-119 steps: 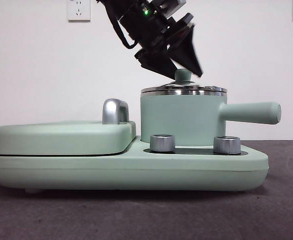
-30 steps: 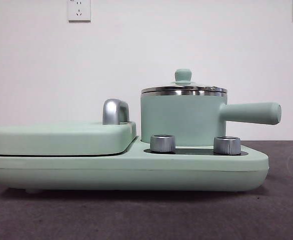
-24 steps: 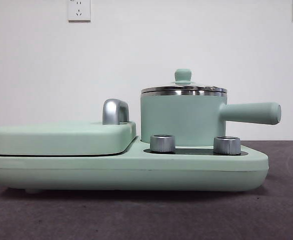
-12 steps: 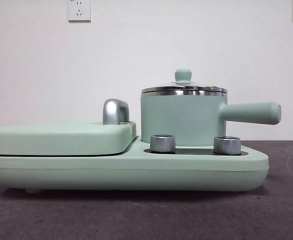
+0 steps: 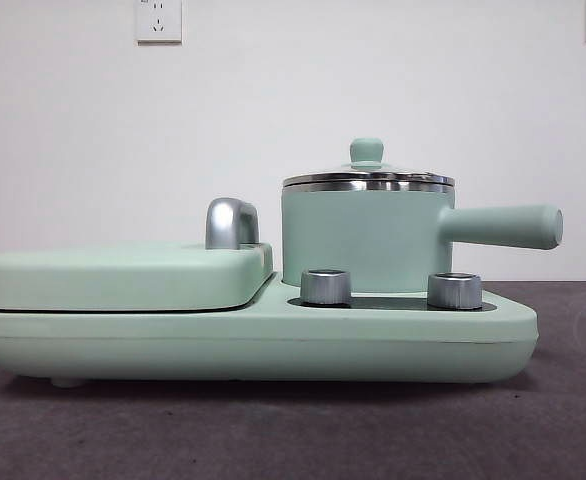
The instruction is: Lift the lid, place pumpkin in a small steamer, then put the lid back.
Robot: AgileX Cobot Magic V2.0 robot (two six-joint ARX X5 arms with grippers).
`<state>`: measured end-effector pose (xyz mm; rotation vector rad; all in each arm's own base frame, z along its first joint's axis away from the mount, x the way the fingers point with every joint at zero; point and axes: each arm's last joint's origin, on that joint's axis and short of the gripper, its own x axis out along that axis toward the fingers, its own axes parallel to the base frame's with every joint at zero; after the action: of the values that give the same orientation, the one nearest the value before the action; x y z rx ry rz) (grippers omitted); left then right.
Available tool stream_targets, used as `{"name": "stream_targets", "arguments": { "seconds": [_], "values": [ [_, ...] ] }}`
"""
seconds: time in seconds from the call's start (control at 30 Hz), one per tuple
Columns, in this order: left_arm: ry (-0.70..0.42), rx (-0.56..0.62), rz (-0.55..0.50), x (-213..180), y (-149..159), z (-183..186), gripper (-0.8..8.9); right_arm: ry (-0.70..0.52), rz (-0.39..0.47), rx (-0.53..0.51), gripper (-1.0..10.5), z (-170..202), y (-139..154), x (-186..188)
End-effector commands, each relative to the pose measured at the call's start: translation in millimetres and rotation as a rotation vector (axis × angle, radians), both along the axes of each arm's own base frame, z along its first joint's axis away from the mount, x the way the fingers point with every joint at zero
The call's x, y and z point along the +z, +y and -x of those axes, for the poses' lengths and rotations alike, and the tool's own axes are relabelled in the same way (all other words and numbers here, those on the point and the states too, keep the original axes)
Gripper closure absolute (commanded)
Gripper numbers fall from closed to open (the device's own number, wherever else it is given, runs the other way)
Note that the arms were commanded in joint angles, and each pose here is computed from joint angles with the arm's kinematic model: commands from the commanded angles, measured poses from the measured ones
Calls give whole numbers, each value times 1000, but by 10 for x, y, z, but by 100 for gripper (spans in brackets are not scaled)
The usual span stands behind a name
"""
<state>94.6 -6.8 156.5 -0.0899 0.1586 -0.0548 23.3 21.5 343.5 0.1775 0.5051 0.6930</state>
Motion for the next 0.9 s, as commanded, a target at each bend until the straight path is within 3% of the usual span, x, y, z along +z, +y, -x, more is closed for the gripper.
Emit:
{"name": "stream_targets", "arguments": {
  "seconds": [0.03, 0.2, 0.33, 0.5, 0.7, 0.9],
  "values": [
    [21, 3, -4, -68, 1, -8, 807, -55, -9, -32, 910, -49, 13, -58],
    [21, 3, -4, -68, 0, -8, 807, -125, -30, -205, 910, -265, 23, -376],
    [21, 3, -4, -68, 1, -8, 807, -273, -78, -315, 910, -539, 30, -765],
    [21, 3, -4, -68, 1, -8, 807, -390, -63, -513, 910, -713, -49, -1247],
    [21, 3, -4, -68, 1, -8, 807, -345, 73, -690, 910, -741, -130, -1640],
    [21, 3, -4, -68, 0, -8, 807, -368, 221, -663, 926, -740, -156, -1836]
  ]
}}
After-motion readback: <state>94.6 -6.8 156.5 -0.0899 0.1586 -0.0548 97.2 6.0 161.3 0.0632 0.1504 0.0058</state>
